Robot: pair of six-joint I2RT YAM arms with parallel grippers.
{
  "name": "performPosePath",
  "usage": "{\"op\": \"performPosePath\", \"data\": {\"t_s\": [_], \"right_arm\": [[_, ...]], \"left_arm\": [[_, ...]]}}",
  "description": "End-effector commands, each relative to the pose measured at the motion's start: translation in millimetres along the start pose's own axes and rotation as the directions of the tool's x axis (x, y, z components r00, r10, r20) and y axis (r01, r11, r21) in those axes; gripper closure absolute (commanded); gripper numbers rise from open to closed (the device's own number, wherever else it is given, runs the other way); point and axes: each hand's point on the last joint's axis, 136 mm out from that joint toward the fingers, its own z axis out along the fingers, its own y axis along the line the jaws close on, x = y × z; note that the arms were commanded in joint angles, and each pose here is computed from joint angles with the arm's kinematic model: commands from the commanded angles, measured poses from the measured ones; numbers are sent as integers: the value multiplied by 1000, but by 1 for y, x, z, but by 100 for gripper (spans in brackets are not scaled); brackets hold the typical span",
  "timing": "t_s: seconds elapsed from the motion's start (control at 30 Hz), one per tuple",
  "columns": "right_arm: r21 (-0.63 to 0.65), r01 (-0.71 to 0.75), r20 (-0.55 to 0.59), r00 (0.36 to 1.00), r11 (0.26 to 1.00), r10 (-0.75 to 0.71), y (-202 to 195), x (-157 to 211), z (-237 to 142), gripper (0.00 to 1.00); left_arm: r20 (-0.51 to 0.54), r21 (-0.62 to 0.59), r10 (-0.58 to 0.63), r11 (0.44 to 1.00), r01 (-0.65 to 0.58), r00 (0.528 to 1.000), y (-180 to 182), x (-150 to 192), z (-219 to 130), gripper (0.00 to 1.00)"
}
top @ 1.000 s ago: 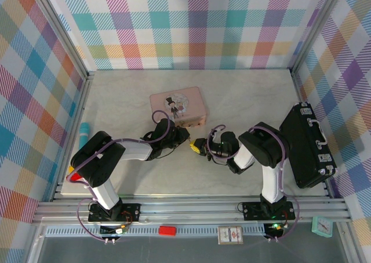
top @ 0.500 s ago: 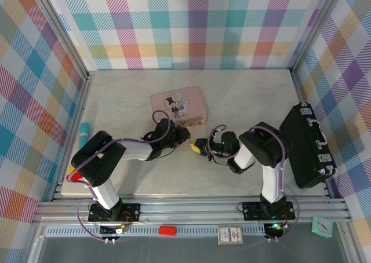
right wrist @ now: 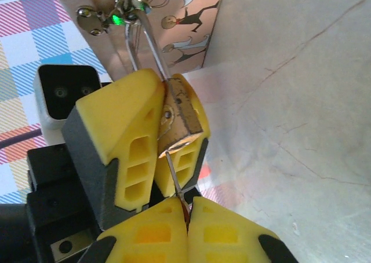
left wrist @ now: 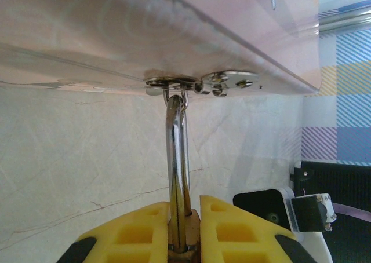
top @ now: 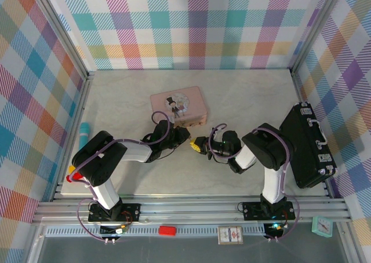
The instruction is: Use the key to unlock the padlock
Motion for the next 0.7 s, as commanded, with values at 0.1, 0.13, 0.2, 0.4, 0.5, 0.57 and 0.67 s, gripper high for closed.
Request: {"op": "performPosePath", "data": {"t_s": [0.1, 0.13, 0.2, 0.4, 0.5, 0.57, 0.67], "right_arm": [[-55, 18, -19, 1000, 998, -19, 17, 2, -1, 100], [-55, 18, -20, 1000, 998, -19, 17, 2, -1, 100], [-59, 19, -19, 1000, 998, -20, 18, 0, -2, 100], [-56, 23, -15, 1000, 998, -24, 17, -6, -8, 100], [-57, 28, -12, 1000, 998, -29, 17, -7, -10, 100], [-56, 28, -8, 1000, 998, -28, 16, -7, -11, 100], [-51, 21, 1, 1000, 998, -21, 14, -9, -14, 100]], "left_arm": [[-48, 200, -15, 979, 25, 999, -47, 5, -4, 100], [-50, 210, -19, 977, 29, 999, -49, 5, -4, 100], [-53, 227, -28, 973, 39, 998, -51, 5, -4, 100], [-62, 245, -44, 968, 58, 997, -53, 6, -3, 100], [-61, 247, -44, 967, 58, 997, -53, 5, -4, 100], [-59, 244, -47, 968, 60, 997, -52, 6, -3, 100], [-57, 244, -52, 968, 65, 997, -50, 5, -3, 100]]}}
